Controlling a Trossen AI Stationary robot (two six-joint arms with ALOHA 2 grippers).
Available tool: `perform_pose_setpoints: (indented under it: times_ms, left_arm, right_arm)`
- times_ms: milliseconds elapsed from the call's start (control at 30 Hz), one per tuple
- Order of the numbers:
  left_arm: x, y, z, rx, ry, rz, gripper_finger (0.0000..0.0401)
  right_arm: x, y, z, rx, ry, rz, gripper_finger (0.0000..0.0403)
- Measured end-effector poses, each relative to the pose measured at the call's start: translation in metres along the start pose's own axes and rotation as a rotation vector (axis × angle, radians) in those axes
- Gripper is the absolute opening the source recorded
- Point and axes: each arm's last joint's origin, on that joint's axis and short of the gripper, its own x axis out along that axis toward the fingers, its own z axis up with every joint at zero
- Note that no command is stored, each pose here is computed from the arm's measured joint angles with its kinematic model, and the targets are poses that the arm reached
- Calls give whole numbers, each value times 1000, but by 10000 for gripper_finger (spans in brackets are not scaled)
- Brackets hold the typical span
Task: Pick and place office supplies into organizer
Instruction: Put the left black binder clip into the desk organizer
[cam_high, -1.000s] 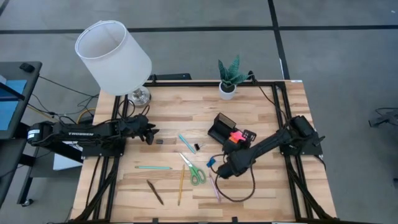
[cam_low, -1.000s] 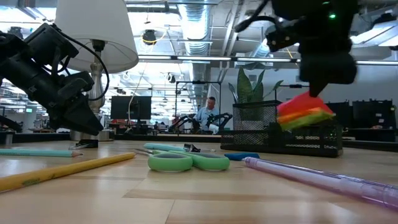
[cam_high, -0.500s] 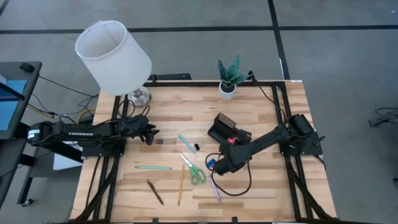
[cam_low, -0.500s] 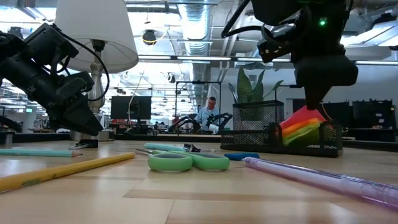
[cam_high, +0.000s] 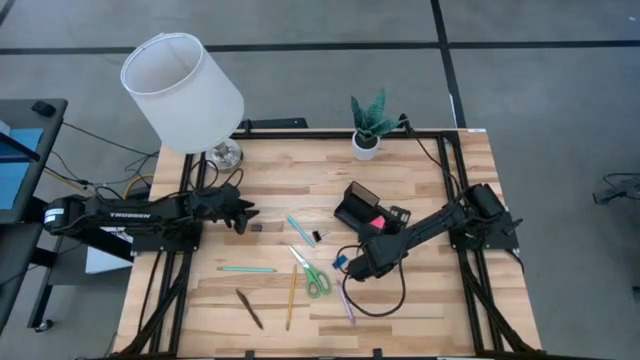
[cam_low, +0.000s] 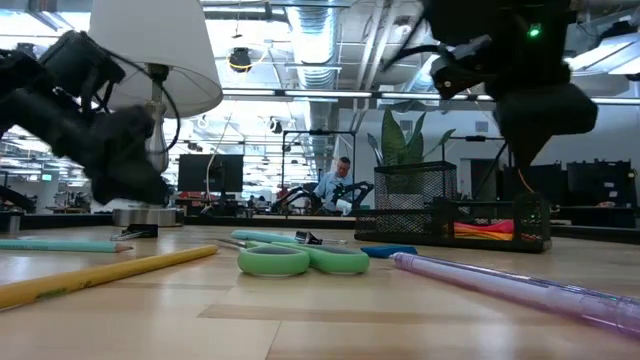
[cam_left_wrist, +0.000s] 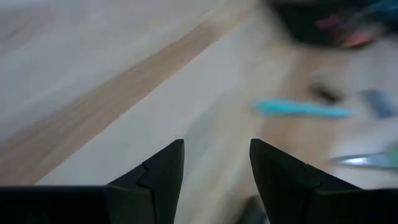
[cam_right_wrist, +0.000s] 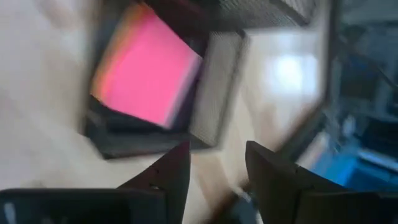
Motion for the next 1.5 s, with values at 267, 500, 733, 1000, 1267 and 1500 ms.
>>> perform_pose_setpoints:
  times_ms: [267,500,733,1000,1267,1500]
  left_arm:
    - [-4,-26,30,84,-120,-220,176]
    - [0,-57,43,141,-110,-246,176]
    - [27,-90,37,213,-41,-52,176]
    - [38,-102,29,138,304,247,176]
    - [27,-111,46,-84,393,494,176]
    - [24,-110,42,-169,417,534,176]
  right_arm:
    - [-26,-16,-8,18,-129,56,119]
    - [-69,-55,-44,236,-502,81,113]
    - [-97,-68,-66,421,-861,172,113]
    - [-94,-49,-57,335,-868,139,113]
    - [-79,-22,-39,244,-816,40,113]
    - [-72,-7,-34,254,-765,65,113]
